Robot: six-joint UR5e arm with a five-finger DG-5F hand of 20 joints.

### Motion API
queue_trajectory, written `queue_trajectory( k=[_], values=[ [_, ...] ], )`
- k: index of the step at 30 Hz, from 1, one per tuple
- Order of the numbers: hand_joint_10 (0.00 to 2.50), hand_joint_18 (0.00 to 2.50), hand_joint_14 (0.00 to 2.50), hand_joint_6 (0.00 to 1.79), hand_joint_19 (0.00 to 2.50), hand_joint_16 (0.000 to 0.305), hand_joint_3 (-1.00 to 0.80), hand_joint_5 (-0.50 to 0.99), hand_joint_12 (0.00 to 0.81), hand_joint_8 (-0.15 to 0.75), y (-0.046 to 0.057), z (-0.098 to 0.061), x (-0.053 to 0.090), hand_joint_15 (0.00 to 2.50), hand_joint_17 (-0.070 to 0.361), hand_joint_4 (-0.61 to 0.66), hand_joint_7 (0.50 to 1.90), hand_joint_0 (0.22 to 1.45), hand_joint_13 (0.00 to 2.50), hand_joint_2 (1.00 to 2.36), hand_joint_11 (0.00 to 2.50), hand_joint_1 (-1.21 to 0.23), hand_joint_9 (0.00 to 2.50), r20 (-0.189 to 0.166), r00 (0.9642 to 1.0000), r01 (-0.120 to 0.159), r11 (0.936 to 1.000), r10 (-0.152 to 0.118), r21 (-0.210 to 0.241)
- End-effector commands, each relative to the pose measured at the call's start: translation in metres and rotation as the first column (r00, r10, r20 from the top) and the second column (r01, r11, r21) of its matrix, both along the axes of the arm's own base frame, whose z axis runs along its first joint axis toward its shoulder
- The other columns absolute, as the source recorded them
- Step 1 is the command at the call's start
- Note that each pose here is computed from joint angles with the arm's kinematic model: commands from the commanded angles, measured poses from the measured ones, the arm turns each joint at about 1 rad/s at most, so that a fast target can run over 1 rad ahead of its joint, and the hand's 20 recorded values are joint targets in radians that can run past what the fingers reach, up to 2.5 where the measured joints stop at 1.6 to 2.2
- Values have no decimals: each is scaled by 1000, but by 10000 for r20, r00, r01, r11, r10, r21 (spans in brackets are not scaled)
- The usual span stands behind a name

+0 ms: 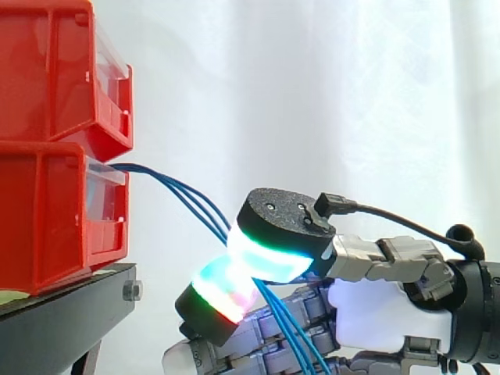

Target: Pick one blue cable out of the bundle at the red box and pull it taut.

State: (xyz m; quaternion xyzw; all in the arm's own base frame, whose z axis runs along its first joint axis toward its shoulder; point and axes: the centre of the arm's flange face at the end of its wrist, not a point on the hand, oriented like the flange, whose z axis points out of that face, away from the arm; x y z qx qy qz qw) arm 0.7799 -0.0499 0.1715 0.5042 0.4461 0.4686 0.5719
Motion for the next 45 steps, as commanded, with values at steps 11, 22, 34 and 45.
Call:
queue_trajectory(
  k=[11, 22, 34, 45],
  values=[
    [10, 676, 6, 911, 235, 54, -169, -180, 404, 336, 1, 5, 3, 179, 120, 23, 1352, 737, 609, 1023, 388, -961, 663, 104, 9999, -39, 9998, 38, 175],
    [9, 644, 6, 928, 210, 53, -255, -196, 396, 311, 0, 5, 3, 177, 119, 32, 1183, 793, 582, 1019, 371, -978, 620, 119, 9999, -49, 9996, 46, 264],
    [8, 649, 5, 915, 171, 52, -500, -221, 386, 246, 0, 5, 3, 155, 118, -21, 1111, 817, 562, 1000, 345, -963, 557, 129, 9999, -55, 9995, 51, 324],
    [9, 680, 6, 905, 260, 55, -500, -205, 409, 286, 0, 6, 3, 188, 124, 84, 1089, 541, 597, 1000, 377, -944, 635, 144, 9999, -56, 9995, 51, 326]
  ],
)
